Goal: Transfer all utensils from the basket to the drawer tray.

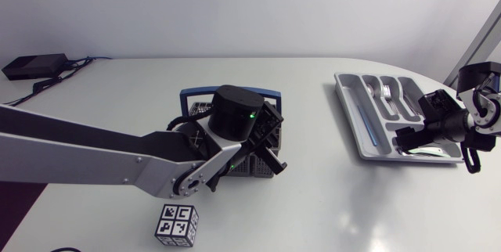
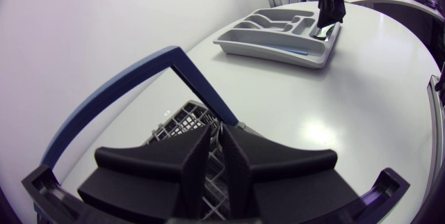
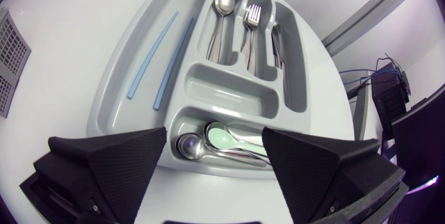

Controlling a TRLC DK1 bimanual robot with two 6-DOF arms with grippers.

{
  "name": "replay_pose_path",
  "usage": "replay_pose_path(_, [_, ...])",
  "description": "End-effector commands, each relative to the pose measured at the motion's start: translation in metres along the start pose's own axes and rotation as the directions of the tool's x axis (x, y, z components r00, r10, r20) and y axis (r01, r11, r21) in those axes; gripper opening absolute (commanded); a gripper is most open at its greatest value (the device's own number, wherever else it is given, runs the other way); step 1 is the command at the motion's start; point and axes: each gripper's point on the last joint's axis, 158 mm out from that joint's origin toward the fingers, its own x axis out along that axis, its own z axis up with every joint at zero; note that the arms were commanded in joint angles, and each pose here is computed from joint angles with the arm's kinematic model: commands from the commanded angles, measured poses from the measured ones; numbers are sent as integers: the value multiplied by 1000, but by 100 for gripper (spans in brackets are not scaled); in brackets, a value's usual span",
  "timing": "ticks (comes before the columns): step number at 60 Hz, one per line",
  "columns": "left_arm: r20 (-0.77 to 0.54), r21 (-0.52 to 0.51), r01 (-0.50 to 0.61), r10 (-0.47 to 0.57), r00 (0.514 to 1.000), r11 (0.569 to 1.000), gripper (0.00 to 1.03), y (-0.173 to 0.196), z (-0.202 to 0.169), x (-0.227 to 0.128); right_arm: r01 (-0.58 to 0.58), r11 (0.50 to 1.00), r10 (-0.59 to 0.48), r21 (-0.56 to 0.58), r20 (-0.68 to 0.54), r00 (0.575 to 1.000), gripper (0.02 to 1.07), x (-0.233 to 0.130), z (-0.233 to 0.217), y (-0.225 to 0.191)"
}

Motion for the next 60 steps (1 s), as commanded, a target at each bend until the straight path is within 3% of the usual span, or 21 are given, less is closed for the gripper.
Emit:
replay_pose_path(1, [-37, 34, 11, -10, 999, 999, 4, -8, -16, 3, -12, 1000, 12, 7, -8, 1000, 101, -3, -6, 7])
replay_pose_path(32, [65, 112, -65, 58, 996, 992, 4, 11, 28, -26, -10, 1000, 10, 4, 5, 1000, 101, -9, -5, 8])
replay_pose_path(60, [165, 186, -157, 127, 978, 970, 4, 19, 56, -69, -23, 999, 25, -23, 78, 997, 101, -39, 18, 25])
